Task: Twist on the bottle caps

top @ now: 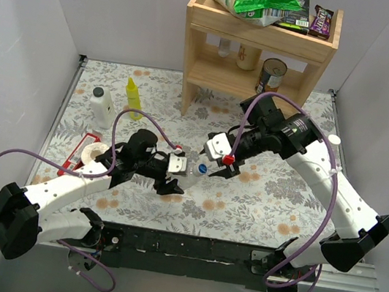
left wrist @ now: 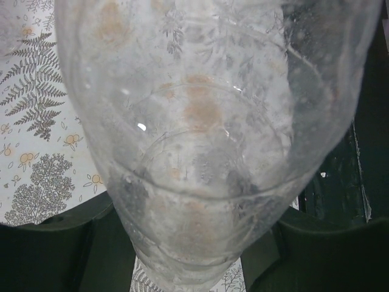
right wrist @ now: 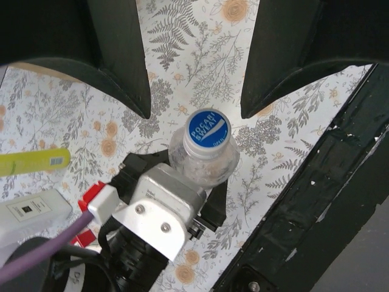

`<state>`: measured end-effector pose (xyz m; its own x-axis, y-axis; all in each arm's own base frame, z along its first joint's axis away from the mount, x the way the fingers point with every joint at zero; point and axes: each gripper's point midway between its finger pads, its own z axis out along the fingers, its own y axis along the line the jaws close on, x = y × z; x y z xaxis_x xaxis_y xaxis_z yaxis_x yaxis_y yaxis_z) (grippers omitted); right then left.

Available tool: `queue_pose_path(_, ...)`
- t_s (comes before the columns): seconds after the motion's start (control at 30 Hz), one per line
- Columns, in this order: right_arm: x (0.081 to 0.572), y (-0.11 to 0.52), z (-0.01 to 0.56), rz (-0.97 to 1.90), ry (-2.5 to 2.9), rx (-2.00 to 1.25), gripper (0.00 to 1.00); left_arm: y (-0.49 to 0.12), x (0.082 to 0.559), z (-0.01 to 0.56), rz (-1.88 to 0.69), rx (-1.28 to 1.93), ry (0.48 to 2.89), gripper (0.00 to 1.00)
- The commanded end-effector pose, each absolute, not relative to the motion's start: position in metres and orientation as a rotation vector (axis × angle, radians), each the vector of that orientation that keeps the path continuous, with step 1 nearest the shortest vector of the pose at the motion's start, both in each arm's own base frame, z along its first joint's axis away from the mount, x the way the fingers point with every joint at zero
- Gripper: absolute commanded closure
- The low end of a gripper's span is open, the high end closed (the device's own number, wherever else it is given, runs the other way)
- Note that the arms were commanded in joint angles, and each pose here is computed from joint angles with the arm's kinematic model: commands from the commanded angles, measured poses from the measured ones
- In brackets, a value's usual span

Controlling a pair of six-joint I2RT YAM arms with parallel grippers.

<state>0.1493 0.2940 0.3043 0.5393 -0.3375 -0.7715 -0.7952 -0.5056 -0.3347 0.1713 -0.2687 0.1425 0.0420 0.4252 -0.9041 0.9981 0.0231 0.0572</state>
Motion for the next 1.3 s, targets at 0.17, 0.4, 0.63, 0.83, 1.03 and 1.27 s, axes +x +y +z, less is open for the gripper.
queue_pose_path(0.17, 0.132, 0.307, 0.302, 0.868, 0.811, -2.135, 0.40, -0.275, 0.175, 0.159, -0.921, 1.536, 1.431, 1.00)
queue_pose_path(0.4, 0.136, 0.308, 0.298, 0.846, 0.819, -2.151, 0.47, -0.274, 0.175, 0.159, -0.915, 1.527, 1.440, 1.00)
queue_pose_path(0.63, 0.138, 0.304, 0.285, 0.850, 0.893, -2.176, 0.67, -0.274, 0.178, 0.160, -0.897, 1.503, 1.440, 1.00)
queue_pose_path(0.83, 0.159, 0.313, 0.278, 0.844, 1.181, -2.060, 0.76, -0.275, 0.198, 0.167, -0.834, 1.369, 1.496, 1.00)
queue_pose_path(1.03, 0.194, 0.333, 0.280, 0.969, 1.666, -1.704, 0.88, -0.265, 0.243, 0.205, -0.608, 1.107, 1.444, 1.00)
queue_pose_path(1.27, 0.198, 0.335, 0.248, 1.230, 2.194, -1.292, 0.94, -0.241, 0.290, 0.219, -0.352, 0.894, 1.482, 1.00)
